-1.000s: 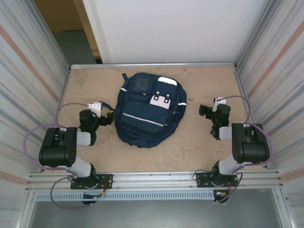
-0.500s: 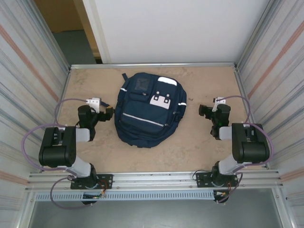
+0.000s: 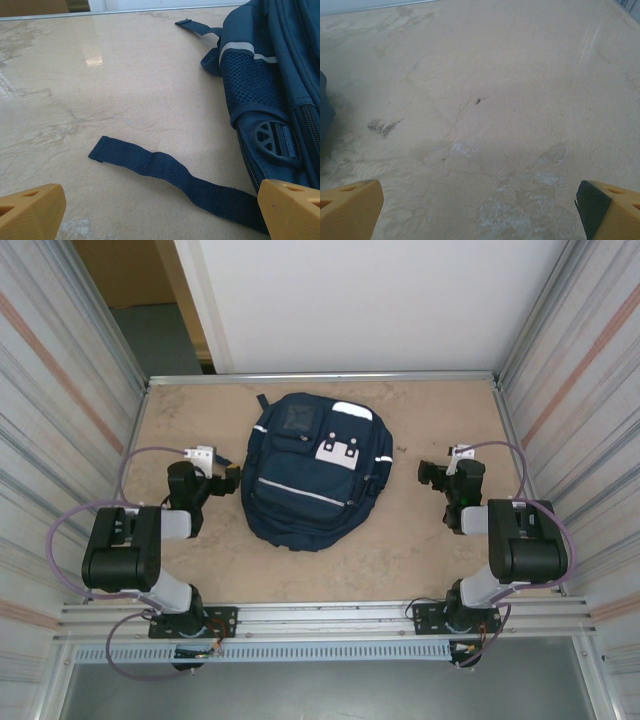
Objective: Pack books, pencil case, and school supplies into a backpack
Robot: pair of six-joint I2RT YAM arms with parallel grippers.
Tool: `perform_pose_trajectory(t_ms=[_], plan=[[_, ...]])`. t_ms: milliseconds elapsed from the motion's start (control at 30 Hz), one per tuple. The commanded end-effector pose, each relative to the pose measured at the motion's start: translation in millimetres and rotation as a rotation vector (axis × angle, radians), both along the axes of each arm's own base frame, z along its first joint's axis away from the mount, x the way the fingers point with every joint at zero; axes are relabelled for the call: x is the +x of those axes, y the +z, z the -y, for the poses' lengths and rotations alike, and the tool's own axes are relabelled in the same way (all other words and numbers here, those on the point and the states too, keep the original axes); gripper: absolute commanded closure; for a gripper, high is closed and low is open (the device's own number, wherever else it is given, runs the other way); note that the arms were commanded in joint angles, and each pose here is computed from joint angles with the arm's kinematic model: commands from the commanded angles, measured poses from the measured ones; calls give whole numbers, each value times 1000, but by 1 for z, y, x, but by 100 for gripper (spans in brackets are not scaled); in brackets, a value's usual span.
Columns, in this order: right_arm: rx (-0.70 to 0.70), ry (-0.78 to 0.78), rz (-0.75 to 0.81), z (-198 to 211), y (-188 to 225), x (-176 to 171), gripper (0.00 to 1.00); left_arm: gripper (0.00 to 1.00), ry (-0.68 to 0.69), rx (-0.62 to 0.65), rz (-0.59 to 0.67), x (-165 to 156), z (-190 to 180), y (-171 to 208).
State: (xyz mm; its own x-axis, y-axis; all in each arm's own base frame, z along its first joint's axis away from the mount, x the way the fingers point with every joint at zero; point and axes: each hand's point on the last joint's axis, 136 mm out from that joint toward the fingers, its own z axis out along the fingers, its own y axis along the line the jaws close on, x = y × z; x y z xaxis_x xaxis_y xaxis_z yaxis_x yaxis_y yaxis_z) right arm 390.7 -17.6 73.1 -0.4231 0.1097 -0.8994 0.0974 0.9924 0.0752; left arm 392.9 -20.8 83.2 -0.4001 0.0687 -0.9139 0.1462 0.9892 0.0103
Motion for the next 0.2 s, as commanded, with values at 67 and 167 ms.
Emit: perform_pose_trajectory(t_ms=[67, 167], plan=[[-16, 12, 26, -2, 8, 4, 1, 1, 8, 12, 26, 2, -2, 8], [3, 19, 25, -1, 8, 4, 1, 1, 6, 13, 26, 2, -2, 8]])
